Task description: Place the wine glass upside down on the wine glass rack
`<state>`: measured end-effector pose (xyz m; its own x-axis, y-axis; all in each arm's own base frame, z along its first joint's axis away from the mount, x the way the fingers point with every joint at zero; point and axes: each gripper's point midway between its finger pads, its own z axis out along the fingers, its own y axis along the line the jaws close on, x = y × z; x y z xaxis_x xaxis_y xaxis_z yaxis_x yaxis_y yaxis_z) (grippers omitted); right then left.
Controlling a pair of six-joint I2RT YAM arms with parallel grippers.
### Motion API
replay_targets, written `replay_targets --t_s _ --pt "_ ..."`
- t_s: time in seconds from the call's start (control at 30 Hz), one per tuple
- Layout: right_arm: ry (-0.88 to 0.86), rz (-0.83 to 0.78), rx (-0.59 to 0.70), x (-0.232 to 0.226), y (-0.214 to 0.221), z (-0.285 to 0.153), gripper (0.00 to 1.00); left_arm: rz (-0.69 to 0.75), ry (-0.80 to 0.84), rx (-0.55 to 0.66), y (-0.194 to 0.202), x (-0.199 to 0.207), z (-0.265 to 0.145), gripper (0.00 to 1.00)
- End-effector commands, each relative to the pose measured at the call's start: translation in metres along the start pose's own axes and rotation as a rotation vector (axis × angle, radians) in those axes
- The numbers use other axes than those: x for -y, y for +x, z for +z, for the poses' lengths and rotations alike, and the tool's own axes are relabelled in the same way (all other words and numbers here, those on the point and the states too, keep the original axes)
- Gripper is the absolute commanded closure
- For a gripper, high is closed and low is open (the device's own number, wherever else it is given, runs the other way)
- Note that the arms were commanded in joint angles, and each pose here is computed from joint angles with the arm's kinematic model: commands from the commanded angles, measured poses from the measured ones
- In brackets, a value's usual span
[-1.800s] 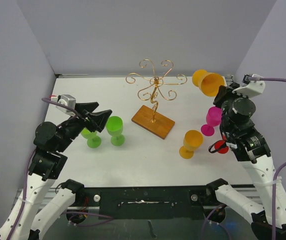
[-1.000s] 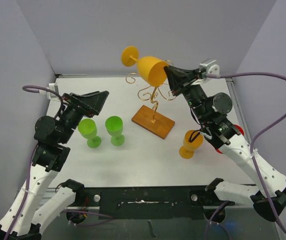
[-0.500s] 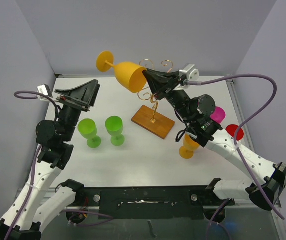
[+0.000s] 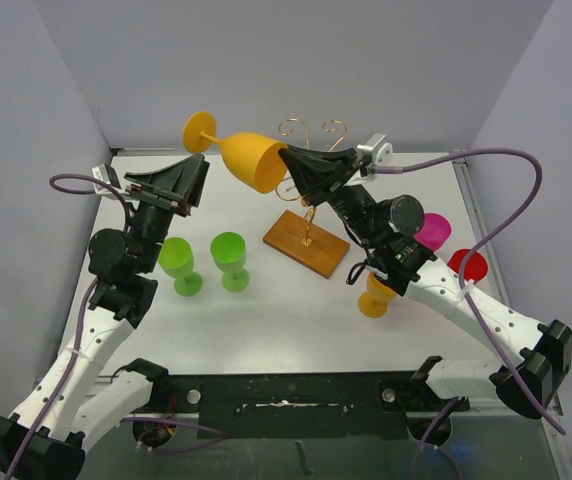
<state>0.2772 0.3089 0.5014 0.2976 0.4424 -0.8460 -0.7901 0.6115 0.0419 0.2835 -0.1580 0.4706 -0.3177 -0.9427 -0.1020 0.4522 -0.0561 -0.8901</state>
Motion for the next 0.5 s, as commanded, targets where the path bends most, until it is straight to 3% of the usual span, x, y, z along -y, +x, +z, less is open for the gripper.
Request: replay_targets --t_s 0.0,0.47 --pt "-0.032 0.053 0.090 -0.009 -0.020 0.001 1.00 -0.020 0.104 0.016 -0.003 0.030 0.001 0.58" --pt "-0.096 0.129 0.063 -0.021 -0.003 0.006 1.00 0.005 -0.002 0.086 -0.016 0.007 0.007 0.57"
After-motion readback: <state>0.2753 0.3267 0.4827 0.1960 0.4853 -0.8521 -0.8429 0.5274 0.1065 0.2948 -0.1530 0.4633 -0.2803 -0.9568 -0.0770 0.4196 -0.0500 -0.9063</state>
